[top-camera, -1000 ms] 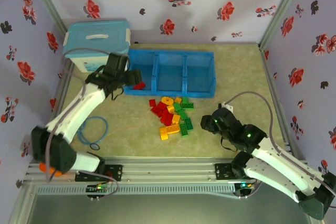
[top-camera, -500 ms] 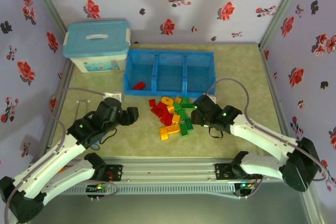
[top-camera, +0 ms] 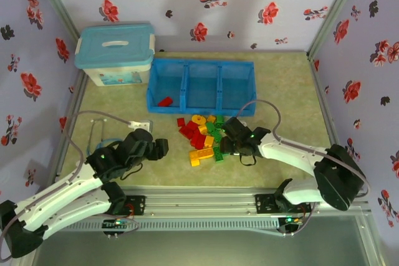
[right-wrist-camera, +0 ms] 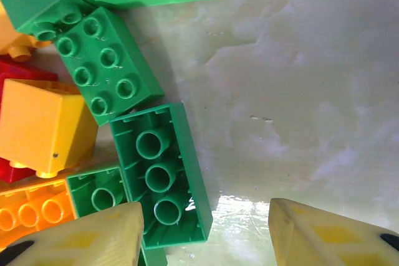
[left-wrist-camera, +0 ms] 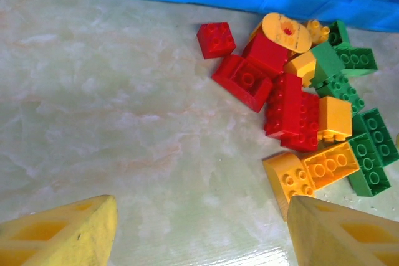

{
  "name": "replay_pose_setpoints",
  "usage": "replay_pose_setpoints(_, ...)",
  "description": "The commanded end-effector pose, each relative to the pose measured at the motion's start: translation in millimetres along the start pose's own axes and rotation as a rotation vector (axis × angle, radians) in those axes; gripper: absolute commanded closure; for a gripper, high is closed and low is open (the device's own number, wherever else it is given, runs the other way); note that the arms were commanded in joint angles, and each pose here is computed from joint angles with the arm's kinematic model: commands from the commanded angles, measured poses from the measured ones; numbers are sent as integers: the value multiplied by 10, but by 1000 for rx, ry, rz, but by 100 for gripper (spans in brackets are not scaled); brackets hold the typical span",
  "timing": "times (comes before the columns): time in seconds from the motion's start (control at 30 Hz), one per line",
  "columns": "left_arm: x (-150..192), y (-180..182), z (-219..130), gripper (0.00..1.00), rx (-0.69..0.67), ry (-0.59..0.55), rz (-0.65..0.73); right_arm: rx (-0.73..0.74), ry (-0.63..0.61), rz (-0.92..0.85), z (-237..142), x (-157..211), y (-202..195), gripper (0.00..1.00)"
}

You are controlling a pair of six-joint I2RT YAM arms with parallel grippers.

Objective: Sort the legos into containers by color
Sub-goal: Pick up the lego from the bottom-center of the table.

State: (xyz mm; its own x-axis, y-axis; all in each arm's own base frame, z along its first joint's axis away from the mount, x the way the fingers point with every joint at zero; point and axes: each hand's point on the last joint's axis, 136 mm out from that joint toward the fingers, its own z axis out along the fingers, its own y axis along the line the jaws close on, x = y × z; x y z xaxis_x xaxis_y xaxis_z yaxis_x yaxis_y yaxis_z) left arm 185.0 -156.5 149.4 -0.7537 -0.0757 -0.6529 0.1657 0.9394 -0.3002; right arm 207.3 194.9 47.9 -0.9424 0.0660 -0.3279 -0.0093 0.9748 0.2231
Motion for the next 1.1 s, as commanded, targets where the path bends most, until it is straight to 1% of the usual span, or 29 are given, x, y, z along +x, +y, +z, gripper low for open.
replay_pose_setpoints(0.0,41,50,20,29,-23,-6,-22,-9,-6,10,74,-1,46,45)
replay_pose_setpoints(0.33,74,65,49,30,-30,-7,-23,29,24,4,282,-18,86,46)
replay_pose_setpoints(0.47,99,80,60,30,-35,-4,-26,63,29,20,340,28,0,51)
replay_pose_setpoints(0.6,121,93,76,31,-38,-4,-31,107,-2,51,302,36,-149,57)
replay_pose_setpoints(0.73,128,95,86,31,-41,-6,-31,133,-50,70,146,24,-287,59)
replay_pose_setpoints(0.83,120,84,86,31,-37,-9,-30,155,-86,83,-8,16,-408,59)
replay_pose_setpoints(0.9,117,73,86,31,-35,-10,-29,136,-110,87,-93,7,-429,59)
replay_pose_setpoints(1.07,93,27,76,31,-23,-16,-26,47,-138,44,-246,-52,-290,49)
